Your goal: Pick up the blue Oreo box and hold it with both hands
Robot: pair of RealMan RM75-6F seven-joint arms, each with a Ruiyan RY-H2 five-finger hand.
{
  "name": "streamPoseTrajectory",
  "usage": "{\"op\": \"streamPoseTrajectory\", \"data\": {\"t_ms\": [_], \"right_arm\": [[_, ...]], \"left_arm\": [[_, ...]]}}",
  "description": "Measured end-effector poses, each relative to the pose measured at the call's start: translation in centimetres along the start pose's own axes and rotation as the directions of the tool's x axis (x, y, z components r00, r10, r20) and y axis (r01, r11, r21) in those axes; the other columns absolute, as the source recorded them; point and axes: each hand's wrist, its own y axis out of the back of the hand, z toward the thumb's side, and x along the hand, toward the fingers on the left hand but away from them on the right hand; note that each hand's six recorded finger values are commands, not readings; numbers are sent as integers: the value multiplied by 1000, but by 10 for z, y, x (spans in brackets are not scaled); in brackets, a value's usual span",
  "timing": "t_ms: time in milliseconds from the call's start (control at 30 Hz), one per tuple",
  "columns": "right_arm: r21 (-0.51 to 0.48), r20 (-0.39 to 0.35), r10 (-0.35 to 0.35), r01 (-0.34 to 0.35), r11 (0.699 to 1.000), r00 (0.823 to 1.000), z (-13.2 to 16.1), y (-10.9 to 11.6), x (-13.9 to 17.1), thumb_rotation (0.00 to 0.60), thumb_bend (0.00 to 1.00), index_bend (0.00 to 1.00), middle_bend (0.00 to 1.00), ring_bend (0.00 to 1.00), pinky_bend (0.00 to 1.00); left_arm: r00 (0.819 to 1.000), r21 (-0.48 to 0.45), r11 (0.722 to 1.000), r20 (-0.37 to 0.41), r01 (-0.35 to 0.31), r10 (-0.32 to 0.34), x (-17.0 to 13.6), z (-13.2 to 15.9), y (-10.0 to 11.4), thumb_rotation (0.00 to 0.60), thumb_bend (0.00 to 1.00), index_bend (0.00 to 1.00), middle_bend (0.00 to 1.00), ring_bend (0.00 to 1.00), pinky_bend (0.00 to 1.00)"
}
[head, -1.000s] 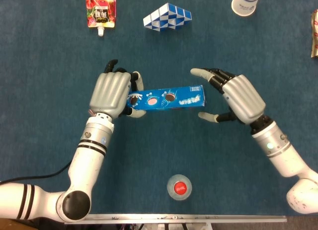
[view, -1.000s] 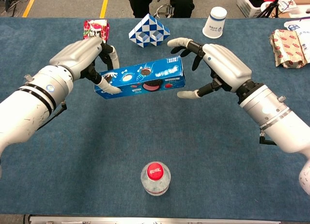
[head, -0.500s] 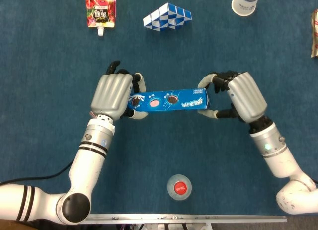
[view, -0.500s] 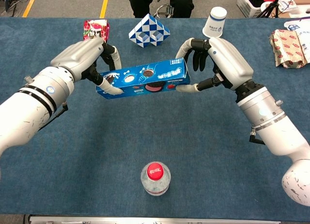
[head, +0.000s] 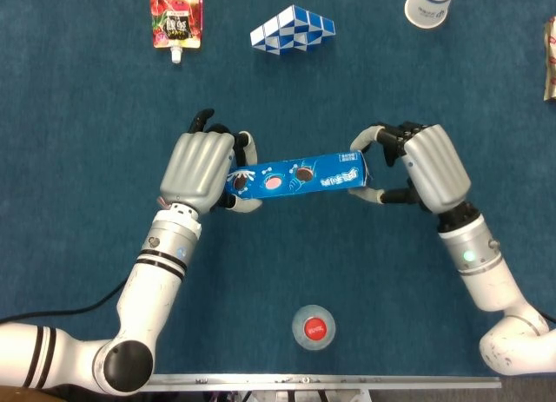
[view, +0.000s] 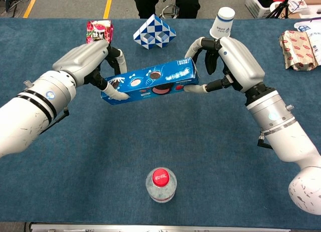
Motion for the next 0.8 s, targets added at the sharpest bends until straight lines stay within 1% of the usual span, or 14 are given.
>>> {"op": "streamPoseTrajectory", "data": {"t_ms": [133,200,300,567,633,733,767,800], "right_arm": [[1,1,-2,2,1000,1000,0,0,0,600,157,672,702,716,638],[1,2,-3,3,1000,1000,0,0,0,600,160,676,704,719,638],[-1,2,-8,8,1000,1000,0,1,0,600,163,677,705,720,638],[0,3,-10,10,1000,1000,-1,2,0,600,167,677,707,720,638],[0,4,-11,11,1000,1000,-1,3,0,600,167,677,707,720,638],[2,4,-11,11,1000,1000,-1,3,0,600,167,678,707,721,638],[3,3,-10,10,1000,1000,-1,3,1,600,167,678,707,721,638],[4,3,-10,10,1000,1000,-2,4,1,600,167,678,707,721,638]], "left_arm": [[1000,1,1000,2,0,0,0,-1,0,600,60,451,461,312,101],[1000,3,1000,3,0,0,0,-1,0,600,60,408,389,310,101],[1000,4,1000,0,2,-2,-1,-3,1,600,60,373,307,305,101],[1000,23,1000,-12,7,-6,-2,-10,3,600,60,316,230,283,101],[1000,36,999,-21,14,-13,-2,-13,2,600,60,269,183,255,102],[999,55,998,-36,32,-30,-3,-18,1,600,60,155,68,180,101],[999,59,998,-40,36,-34,-4,-19,1,600,60,101,26,142,101],[998,70,997,-46,45,-41,-4,-20,0,600,60,59,6,112,100]]}}
